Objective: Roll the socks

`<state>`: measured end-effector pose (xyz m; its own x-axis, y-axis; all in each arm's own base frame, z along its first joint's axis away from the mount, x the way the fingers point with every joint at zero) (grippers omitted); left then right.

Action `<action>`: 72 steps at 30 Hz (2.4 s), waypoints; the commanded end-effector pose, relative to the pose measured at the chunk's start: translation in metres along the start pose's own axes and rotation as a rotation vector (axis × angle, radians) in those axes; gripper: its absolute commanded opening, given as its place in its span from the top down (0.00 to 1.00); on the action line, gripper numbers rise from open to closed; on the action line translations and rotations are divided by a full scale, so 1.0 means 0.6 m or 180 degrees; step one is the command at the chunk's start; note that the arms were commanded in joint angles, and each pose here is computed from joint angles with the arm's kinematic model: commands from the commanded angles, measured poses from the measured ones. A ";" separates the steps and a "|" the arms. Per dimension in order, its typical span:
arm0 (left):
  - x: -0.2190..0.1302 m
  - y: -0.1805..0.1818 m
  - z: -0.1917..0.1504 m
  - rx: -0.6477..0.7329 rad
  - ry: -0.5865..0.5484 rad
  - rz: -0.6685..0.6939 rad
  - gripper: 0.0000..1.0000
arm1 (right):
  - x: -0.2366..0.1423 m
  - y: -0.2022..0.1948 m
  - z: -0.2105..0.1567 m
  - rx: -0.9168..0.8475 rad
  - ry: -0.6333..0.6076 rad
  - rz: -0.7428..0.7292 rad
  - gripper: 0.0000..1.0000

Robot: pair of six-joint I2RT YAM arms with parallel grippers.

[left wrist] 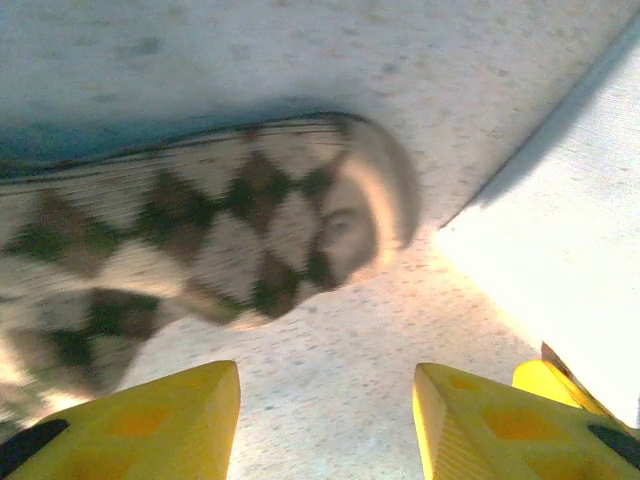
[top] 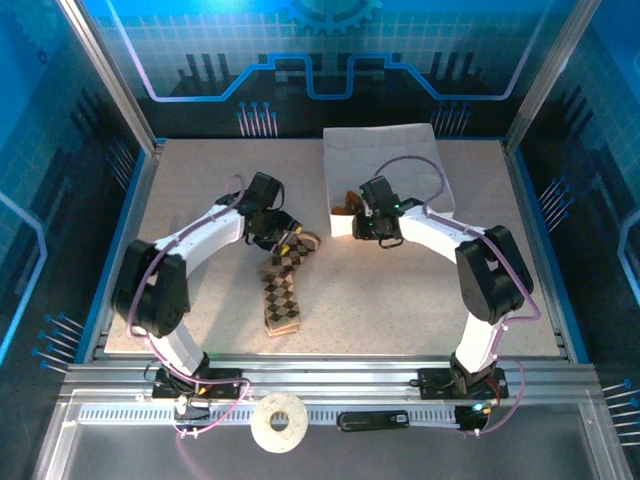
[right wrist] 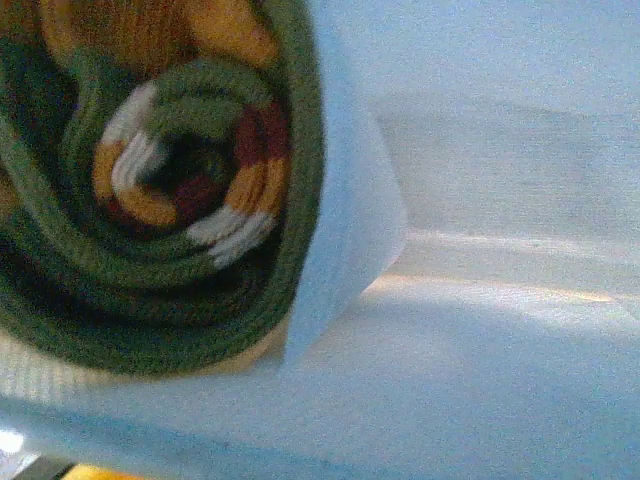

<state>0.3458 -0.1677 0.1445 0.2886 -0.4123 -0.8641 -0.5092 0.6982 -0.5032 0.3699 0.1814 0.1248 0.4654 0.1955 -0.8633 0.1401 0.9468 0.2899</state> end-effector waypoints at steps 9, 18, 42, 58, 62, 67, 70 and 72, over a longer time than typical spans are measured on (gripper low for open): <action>0.124 -0.004 0.014 0.0256 0.0271 0.0341 0.56 | -0.090 0.010 -0.003 -0.0306 -0.0383 0.0170 0.60; 0.102 0.009 0.106 -0.0195 -0.0201 0.0095 0.55 | -0.128 0.105 -0.187 -0.2015 -0.0378 0.1091 0.54; -0.063 0.201 -0.097 -0.0532 0.0190 0.0054 0.61 | -0.034 0.199 -0.399 -0.5466 -0.0605 0.1495 0.41; 0.035 0.184 -0.076 -0.0239 0.0513 -0.0009 0.70 | -0.041 0.208 -0.405 -0.5178 -0.0376 0.1429 0.94; 0.049 0.170 -0.083 -0.0168 0.0572 -0.0003 0.71 | -0.076 0.210 -0.408 -0.4962 -0.0216 0.1613 1.00; 0.024 0.177 -0.090 -0.0216 0.0432 0.0100 0.68 | -0.079 0.205 -0.411 -0.4501 0.0274 0.1849 1.00; -0.011 0.175 -0.087 -0.0170 0.0273 0.0178 0.59 | -0.068 0.204 -0.412 -0.4273 0.0643 0.1913 1.00; -0.033 0.178 -0.086 -0.0170 0.0206 0.0281 0.51 | -0.059 0.201 -0.410 -0.4116 0.0819 0.1956 1.00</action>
<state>0.2508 -0.1276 0.0931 0.1908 -0.4590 -0.8677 -0.5626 0.6732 -0.4798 0.1594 0.3558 0.0985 0.1070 0.5809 -0.8069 -0.9798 0.1995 0.0137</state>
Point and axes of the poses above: each hand's point on the last joint's axis, 136 mm out from that joint toward the fingers, its own x axis out along the fingers, its own y axis along the line the jaws close on, z = x × y, the point moved 6 cm from there along -x, back along the fingers, and after that the axes turned 15 degrees about x, right-handed, at the moved point
